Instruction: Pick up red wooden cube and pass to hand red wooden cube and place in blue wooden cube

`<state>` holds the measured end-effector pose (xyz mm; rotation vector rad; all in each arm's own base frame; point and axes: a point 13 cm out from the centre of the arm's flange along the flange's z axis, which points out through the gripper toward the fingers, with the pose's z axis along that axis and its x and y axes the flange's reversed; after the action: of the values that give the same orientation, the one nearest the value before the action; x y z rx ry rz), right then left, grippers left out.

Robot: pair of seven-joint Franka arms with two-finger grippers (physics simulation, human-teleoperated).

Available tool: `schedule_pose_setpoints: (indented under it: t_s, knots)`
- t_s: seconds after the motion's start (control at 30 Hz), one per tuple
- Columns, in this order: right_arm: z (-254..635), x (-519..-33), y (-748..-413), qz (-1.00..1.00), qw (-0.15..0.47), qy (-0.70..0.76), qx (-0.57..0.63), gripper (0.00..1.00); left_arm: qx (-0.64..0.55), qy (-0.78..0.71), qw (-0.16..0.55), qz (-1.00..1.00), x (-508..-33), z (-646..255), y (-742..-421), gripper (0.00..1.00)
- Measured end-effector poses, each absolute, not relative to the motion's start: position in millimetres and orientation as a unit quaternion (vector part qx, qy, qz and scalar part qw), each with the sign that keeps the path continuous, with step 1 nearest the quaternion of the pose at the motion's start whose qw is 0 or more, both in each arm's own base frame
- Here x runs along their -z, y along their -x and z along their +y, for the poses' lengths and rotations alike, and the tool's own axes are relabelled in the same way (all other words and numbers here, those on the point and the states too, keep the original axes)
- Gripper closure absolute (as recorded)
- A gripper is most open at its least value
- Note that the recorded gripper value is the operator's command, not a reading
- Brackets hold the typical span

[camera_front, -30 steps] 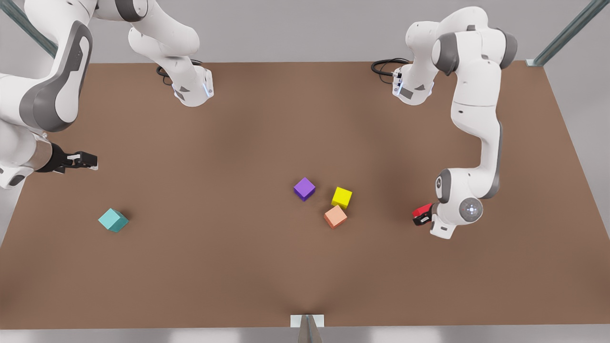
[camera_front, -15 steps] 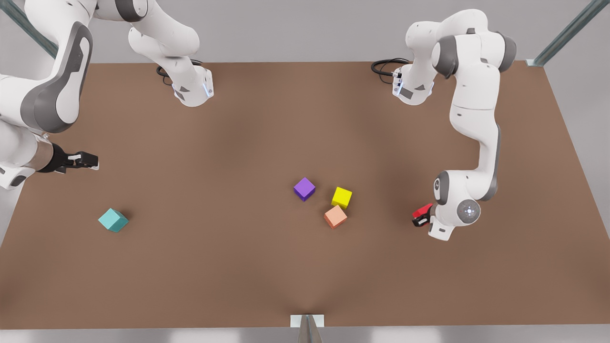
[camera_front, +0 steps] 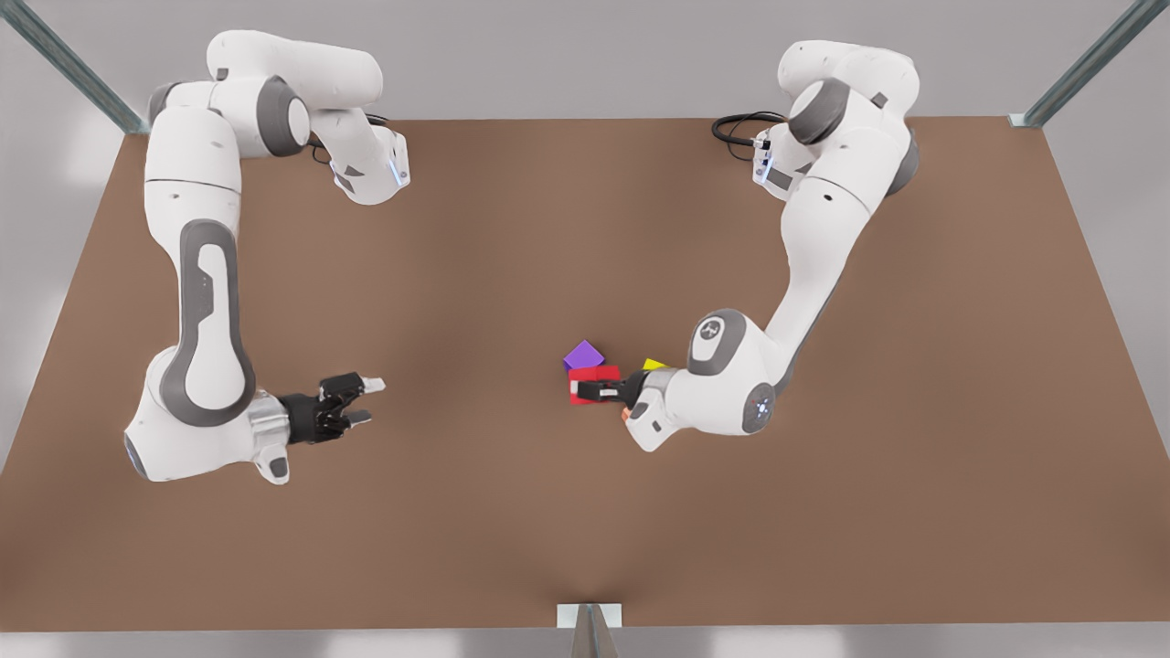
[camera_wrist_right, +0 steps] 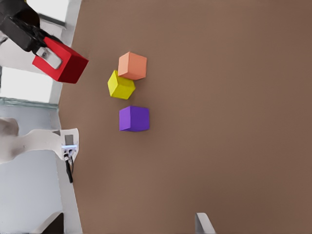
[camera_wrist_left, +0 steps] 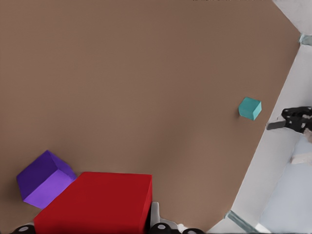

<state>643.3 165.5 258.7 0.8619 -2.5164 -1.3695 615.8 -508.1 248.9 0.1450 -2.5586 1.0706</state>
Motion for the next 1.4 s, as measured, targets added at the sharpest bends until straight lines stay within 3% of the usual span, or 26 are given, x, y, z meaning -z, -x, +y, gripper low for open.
schedule_pose_setpoints:
  t_s: [0.3, 0.73, 1.03, 1.4]
  knots:
    - [242, -246, -654, -0.689, -0.1, -0.423, 0.579, 0.0, -0.564, -0.079, 0.169, -0.805, -263, -568, -632, 0.41]
    - [353, -264, -656, -0.519, -0.33, -0.524, 0.589, 0.01, -0.611, 0.016, 0.063, -0.789, -262, -569, -644, 0.41]
    - [389, -265, -662, -0.473, -0.419, -0.542, 0.554, 0.01, -0.628, 0.05, 0.029, -0.776, -259, -577, -642, 0.41]
    - [398, -251, -651, -0.444, -0.458, -0.552, 0.538, 0.01, -0.639, 0.057, 0.013, -0.767, -258, -581, -644, 0.41]
